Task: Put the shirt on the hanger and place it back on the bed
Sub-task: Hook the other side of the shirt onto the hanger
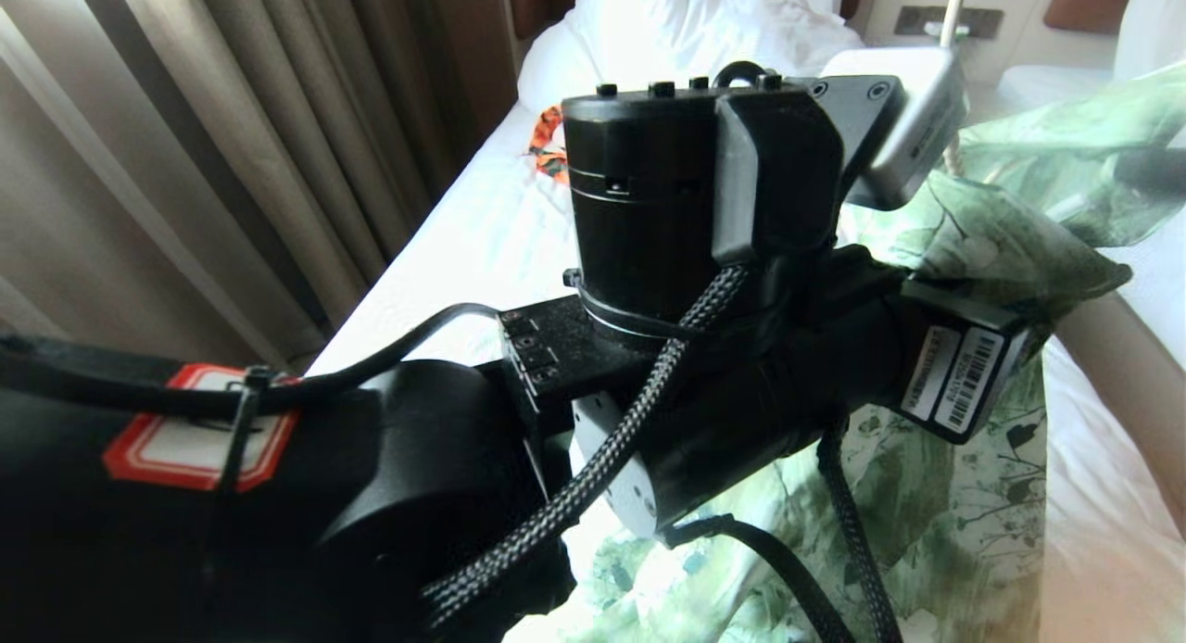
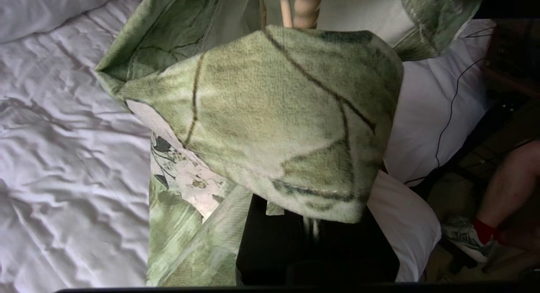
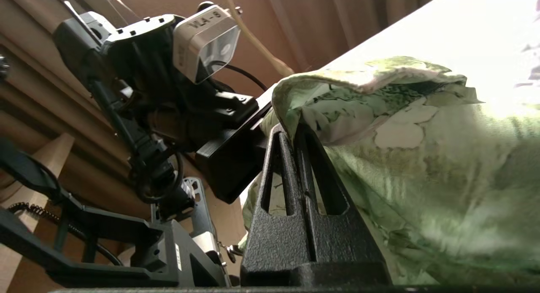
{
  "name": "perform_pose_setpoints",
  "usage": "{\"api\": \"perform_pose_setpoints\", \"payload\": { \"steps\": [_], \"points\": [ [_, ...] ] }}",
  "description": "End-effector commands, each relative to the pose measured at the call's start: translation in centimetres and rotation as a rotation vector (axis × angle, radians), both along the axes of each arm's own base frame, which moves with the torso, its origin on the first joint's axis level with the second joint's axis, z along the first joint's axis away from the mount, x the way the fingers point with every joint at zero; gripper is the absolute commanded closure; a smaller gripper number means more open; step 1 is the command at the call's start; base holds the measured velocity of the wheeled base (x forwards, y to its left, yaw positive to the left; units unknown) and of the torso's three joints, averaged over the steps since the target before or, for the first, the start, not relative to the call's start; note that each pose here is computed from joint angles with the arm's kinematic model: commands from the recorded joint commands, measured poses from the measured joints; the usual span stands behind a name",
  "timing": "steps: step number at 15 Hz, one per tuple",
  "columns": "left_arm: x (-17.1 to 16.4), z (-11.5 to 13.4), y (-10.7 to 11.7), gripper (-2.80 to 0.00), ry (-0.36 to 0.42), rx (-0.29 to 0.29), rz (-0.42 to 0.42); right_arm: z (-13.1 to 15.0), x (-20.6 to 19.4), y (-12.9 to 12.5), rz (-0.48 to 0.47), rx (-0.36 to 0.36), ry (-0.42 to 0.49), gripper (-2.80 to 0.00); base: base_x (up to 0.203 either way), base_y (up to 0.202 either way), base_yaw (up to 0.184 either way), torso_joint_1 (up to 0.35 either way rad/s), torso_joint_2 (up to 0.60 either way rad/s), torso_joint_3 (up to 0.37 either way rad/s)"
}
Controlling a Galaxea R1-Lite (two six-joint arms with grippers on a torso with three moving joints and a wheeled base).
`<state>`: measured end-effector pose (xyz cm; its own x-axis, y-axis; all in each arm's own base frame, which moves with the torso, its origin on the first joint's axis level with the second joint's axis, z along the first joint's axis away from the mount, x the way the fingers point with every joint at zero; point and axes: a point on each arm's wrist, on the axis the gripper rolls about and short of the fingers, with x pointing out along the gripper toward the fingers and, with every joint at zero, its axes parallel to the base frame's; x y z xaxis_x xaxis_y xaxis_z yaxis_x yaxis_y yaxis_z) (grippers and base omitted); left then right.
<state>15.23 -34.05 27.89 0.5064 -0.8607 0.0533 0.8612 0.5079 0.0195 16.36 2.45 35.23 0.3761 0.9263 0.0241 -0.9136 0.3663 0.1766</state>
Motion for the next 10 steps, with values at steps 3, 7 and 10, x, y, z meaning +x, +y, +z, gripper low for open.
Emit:
{"api": "perform_pose_setpoints", "payload": {
  "steps": [3,7,10],
  "points": [
    [-0.2,2.2,0.8,0.00,-0.023,-0.051,0.000,1.0,-1.1,0.3,0.023,0.004,-0.038,0.00,0.000,0.000,0.000,0.000,0.00,0.000],
    [-0.6,3.0,0.7,0.00,-0.034,-0.075,-0.019,1.3,-2.2,0.5,0.048,0.004,-0.065,0.00,0.000,0.000,0.000,0.000,0.00,0.000],
    [-1.0,4.8,0.5,0.00,-0.055,-0.123,-0.034,1.7,-3.1,0.6,0.061,0.006,-0.096,0.00,0.000,0.000,0.000,0.000,0.00,0.000]
  ]
}}
